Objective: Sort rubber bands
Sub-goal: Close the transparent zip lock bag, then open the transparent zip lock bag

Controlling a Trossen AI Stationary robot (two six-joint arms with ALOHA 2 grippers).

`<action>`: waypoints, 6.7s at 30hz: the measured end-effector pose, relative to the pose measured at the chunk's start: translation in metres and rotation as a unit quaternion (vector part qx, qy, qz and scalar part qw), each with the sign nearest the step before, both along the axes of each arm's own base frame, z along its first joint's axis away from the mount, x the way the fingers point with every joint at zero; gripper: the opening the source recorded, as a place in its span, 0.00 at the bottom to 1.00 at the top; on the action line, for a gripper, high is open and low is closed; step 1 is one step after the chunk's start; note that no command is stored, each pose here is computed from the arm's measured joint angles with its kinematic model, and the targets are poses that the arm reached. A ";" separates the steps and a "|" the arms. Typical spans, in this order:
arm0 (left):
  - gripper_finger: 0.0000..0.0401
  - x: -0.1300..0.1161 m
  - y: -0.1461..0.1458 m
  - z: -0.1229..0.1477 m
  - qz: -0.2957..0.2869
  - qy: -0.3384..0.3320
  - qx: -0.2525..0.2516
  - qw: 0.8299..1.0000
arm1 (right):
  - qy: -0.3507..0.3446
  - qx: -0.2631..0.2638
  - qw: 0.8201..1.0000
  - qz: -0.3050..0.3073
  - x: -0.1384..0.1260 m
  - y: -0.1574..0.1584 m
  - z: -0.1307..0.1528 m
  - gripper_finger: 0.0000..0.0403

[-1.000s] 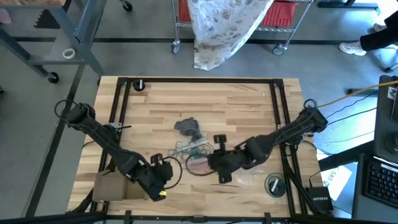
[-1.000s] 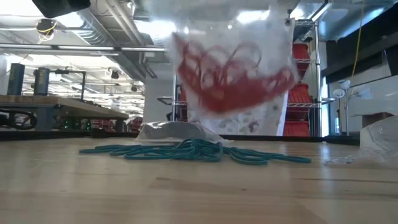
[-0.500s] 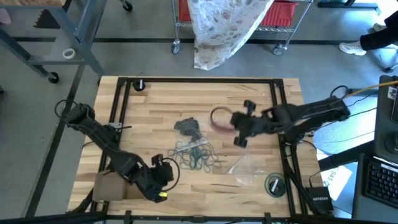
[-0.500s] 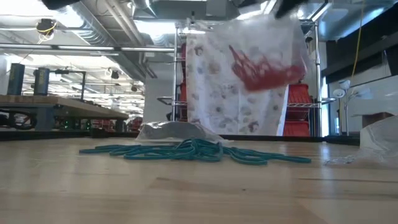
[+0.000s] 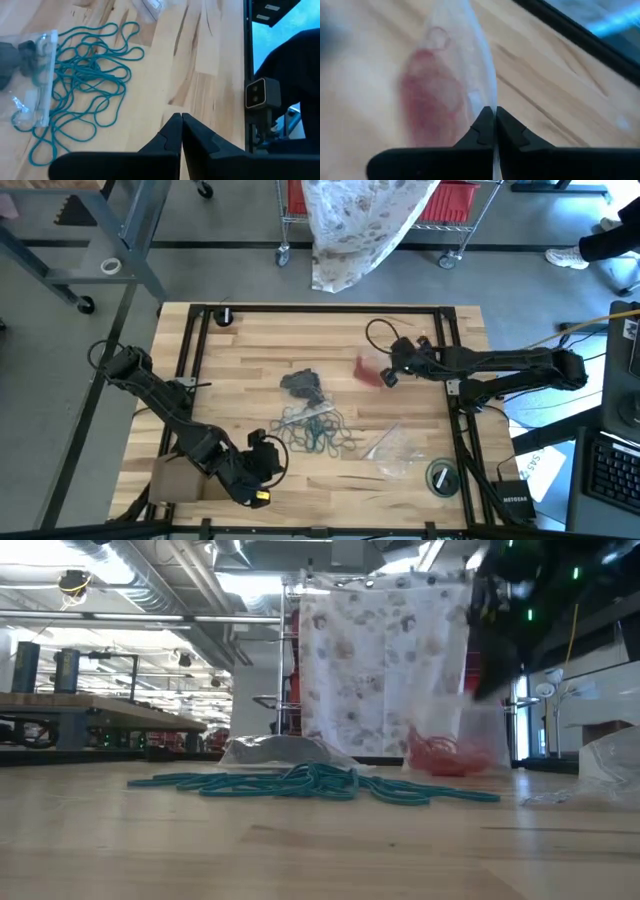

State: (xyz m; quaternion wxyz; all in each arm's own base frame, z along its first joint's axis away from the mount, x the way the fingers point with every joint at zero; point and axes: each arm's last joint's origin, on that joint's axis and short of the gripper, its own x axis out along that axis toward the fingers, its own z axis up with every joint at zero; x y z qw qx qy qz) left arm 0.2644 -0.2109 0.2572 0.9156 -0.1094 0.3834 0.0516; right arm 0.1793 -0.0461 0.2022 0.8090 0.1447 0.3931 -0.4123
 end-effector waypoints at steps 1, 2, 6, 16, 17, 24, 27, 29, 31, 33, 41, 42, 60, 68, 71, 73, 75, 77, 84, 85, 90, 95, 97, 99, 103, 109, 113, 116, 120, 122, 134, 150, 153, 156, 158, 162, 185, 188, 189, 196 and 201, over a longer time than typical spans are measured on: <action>0.01 0.001 0.001 0.000 0.001 0.000 0.000 1.000 | 0.012 0.003 1.000 -0.028 -0.006 -0.004 -0.007 0.01; 0.01 0.001 0.001 0.000 0.002 0.000 0.000 1.000 | 0.026 0.007 0.998 -0.048 -0.011 -0.008 -0.012 0.01; 0.01 0.005 0.006 0.000 0.014 -0.003 0.004 1.000 | 0.056 0.022 0.994 -0.089 -0.022 -0.019 -0.019 0.12; 0.01 0.018 0.025 0.001 0.048 -0.009 0.012 0.999 | 0.013 -0.007 1.000 -0.016 -0.002 -0.025 0.053 0.49; 0.02 0.020 0.027 0.001 0.051 -0.010 0.011 0.999 | -0.005 0.002 1.000 0.010 0.003 -0.022 0.061 0.50; 0.20 0.035 0.035 0.005 0.042 -0.045 0.016 0.998 | -0.118 0.031 0.971 0.207 0.033 0.019 0.081 0.55; 0.30 0.039 0.039 0.002 0.038 -0.044 0.030 0.998 | -0.134 0.036 0.956 0.259 0.042 0.041 0.073 0.55; 0.35 0.041 0.042 0.001 0.043 -0.041 0.033 0.998 | -0.124 0.046 0.948 0.289 0.046 0.056 0.063 0.55; 0.39 0.046 0.044 -0.002 0.051 -0.045 0.033 0.997 | -0.103 0.063 0.941 0.316 0.047 0.072 0.053 0.55; 0.41 0.048 0.044 -0.004 0.049 -0.045 0.036 0.997 | -0.079 0.098 0.928 0.351 0.045 0.093 0.042 0.55; 0.40 0.057 0.033 -0.019 0.036 -0.049 0.039 0.997 | -0.029 0.191 0.873 0.448 0.022 0.173 0.025 0.55; 0.40 0.058 0.033 -0.022 0.036 -0.046 0.041 0.997 | -0.023 0.193 0.869 0.454 0.020 0.180 0.022 0.55; 0.40 0.067 0.028 -0.035 0.043 -0.052 0.032 0.997 | 0.149 0.065 0.870 0.465 0.026 0.222 -0.061 0.36; 0.40 0.068 0.028 -0.034 0.044 -0.059 0.027 0.997 | 0.068 0.004 0.874 0.481 0.042 0.232 -0.022 0.05; 0.40 0.070 0.027 -0.031 0.057 -0.075 0.005 0.996 | 0.006 -0.029 0.863 0.505 0.047 0.241 -0.002 0.02; 0.40 0.072 0.027 -0.031 0.069 -0.083 -0.011 0.994 | -0.038 -0.054 0.852 0.519 0.052 0.248 0.005 0.01; 0.40 0.074 0.027 -0.033 0.085 -0.089 -0.030 0.992 | -0.058 -0.082 0.841 0.531 0.054 0.254 0.005 0.01; 0.40 0.076 0.029 -0.034 0.100 -0.109 -0.058 0.987 | -0.062 -0.113 0.829 0.544 0.058 0.259 0.001 0.00; 0.40 0.084 0.039 -0.037 0.130 -0.166 -0.125 0.969 | -0.045 -0.212 0.792 0.571 0.062 0.275 -0.015 0.00; 0.40 0.084 0.041 -0.039 0.134 -0.166 -0.127 0.969 | -0.044 -0.224 0.790 0.569 0.063 0.276 -0.017 0.00; 0.40 0.087 0.048 -0.041 0.142 -0.185 -0.144 0.962 | -0.028 -0.287 0.778 0.558 0.060 0.285 -0.025 0.00; 0.40 0.088 0.051 -0.045 0.143 -0.188 -0.151 0.960 | -0.021 -0.293 0.777 0.557 0.059 0.287 -0.029 0.00; 0.40 0.090 0.049 -0.041 0.132 -0.204 -0.161 0.957 | -0.020 -0.294 0.778 0.556 0.060 0.286 -0.029 0.00; 0.40 0.090 0.047 -0.039 0.123 -0.214 -0.160 0.956 | -0.020 -0.294 0.778 0.556 0.060 0.286 -0.029 0.00; 0.40 0.090 0.047 -0.039 0.118 -0.215 -0.154 0.957 | -0.019 -0.294 0.777 0.556 0.060 0.286 -0.029 0.00; 0.40 0.090 0.055 -0.046 0.144 -0.190 -0.136 0.962 | -0.018 -0.295 0.777 0.556 0.060 0.286 -0.029 0.00; 0.40 0.090 0.056 -0.046 0.146 -0.192 -0.135 0.961 | -0.018 -0.295 0.777 0.556 0.060 0.286 -0.029 0.00; 0.40 0.090 0.057 -0.046 0.150 -0.192 -0.133 0.961 | -0.018 -0.295 0.777 0.556 0.060 0.286 -0.029 0.00; 0.40 0.091 0.061 -0.048 0.157 -0.187 -0.126 0.962 | -0.018 -0.295 0.777 0.556 0.060 0.286 -0.029 0.00; 0.40 0.091 0.062 -0.048 0.158 -0.186 -0.124 0.962 | -0.019 -0.295 0.777 0.556 0.060 0.286 -0.029 0.00; 0.40 0.095 0.054 -0.070 0.149 -0.155 -0.143 0.966 | -0.017 -0.295 0.776 0.557 0.060 0.285 -0.029 0.00; 0.39 0.101 0.057 -0.072 0.124 -0.163 -0.148 0.968 | -0.017 -0.295 0.776 0.557 0.060 0.285 -0.029 0.00; 0.36 0.102 0.059 -0.072 0.123 -0.164 -0.143 0.968 | -0.017 -0.295 0.776 0.557 0.060 0.285 -0.029 0.00; 0.33 0.102 0.059 -0.072 0.119 -0.164 -0.136 0.970 | -0.017 -0.295 0.776 0.557 0.059 0.285 -0.029 0.00; 0.32 0.102 0.060 -0.071 0.117 -0.164 -0.135 0.970 | -0.017 -0.295 0.776 0.557 0.059 0.285 -0.029 0.00; 0.32 0.101 0.060 -0.064 0.110 -0.168 -0.139 0.970 | -0.017 -0.295 0.776 0.557 0.059 0.285 -0.029 0.00; 0.32 0.094 0.064 -0.055 0.120 -0.154 -0.130 0.972 | -0.014 -0.296 0.775 0.558 0.059 0.285 -0.030 0.00; 0.32 0.095 0.063 -0.061 0.126 -0.147 -0.134 0.972 | -0.014 -0.295 0.775 0.558 0.059 0.285 -0.030 0.00; 0.32 0.096 0.063 -0.065 0.127 -0.142 -0.133 0.973 | -0.014 -0.295 0.775 0.558 0.059 0.285 -0.030 0.00; 0.32 0.098 0.062 -0.067 0.126 -0.147 -0.141 0.971 | -0.014 -0.296 0.775 0.558 0.059 0.285 -0.030 0.00; 0.32 0.096 0.062 -0.070 0.112 -0.124 -0.128 0.978 | -0.014 -0.295 0.775 0.558 0.059 0.285 -0.030 0.00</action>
